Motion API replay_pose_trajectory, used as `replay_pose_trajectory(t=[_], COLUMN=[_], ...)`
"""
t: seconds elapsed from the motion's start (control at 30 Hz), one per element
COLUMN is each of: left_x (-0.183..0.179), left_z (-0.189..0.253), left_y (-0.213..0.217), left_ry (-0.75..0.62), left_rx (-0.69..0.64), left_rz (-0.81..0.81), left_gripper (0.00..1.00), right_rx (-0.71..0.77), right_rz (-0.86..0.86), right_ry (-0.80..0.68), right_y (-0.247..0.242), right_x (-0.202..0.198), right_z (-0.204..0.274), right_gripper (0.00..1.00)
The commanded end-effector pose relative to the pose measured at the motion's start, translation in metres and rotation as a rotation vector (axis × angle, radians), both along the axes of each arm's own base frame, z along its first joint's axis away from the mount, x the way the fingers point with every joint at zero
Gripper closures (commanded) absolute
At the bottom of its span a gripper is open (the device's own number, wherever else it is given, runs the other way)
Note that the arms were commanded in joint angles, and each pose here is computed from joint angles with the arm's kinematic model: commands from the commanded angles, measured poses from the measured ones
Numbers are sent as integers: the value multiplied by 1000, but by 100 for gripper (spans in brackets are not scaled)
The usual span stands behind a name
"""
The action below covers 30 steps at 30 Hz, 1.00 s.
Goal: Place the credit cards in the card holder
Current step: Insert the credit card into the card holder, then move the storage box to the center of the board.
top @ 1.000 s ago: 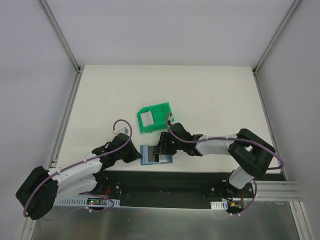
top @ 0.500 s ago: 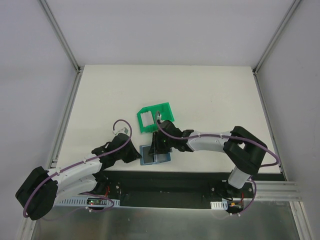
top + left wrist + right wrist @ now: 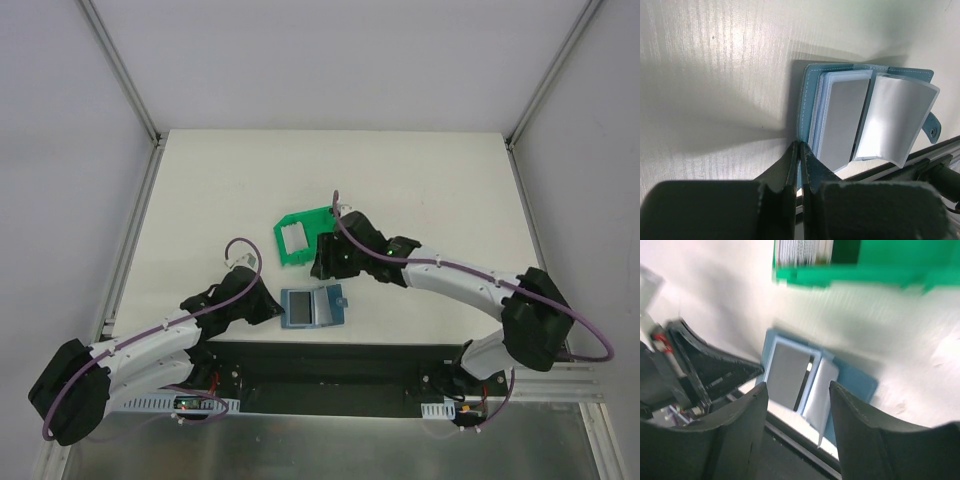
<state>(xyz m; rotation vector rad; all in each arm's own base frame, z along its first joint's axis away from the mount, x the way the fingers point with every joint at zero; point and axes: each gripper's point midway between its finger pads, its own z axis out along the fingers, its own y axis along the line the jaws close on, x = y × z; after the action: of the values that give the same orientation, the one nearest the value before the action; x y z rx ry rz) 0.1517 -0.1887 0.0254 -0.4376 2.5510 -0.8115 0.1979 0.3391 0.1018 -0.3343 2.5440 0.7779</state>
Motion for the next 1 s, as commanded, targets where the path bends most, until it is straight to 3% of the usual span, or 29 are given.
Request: replay_pose_trajectory(t=[0.0, 0.23, 0.6, 0.97], left_x=[5, 7, 7, 6], left_z=[4, 8, 10, 11], left_y=[2, 1, 0, -1], left_ry=[-34, -42, -42, -32], left_rx=[22, 22, 30, 29], left_rz=[2, -6, -21, -28], left_gripper=[100, 100, 100, 100], right_rx=[-93, -148, -194, -317], right_rz=[-88, -152, -80, -100], right_ry=[-174, -156, -77, -138], right_y=[-39, -67, -50, -73], right_x=[45, 97, 140, 159], right_z=[41, 40, 6, -3], right_gripper=[43, 40, 42, 64])
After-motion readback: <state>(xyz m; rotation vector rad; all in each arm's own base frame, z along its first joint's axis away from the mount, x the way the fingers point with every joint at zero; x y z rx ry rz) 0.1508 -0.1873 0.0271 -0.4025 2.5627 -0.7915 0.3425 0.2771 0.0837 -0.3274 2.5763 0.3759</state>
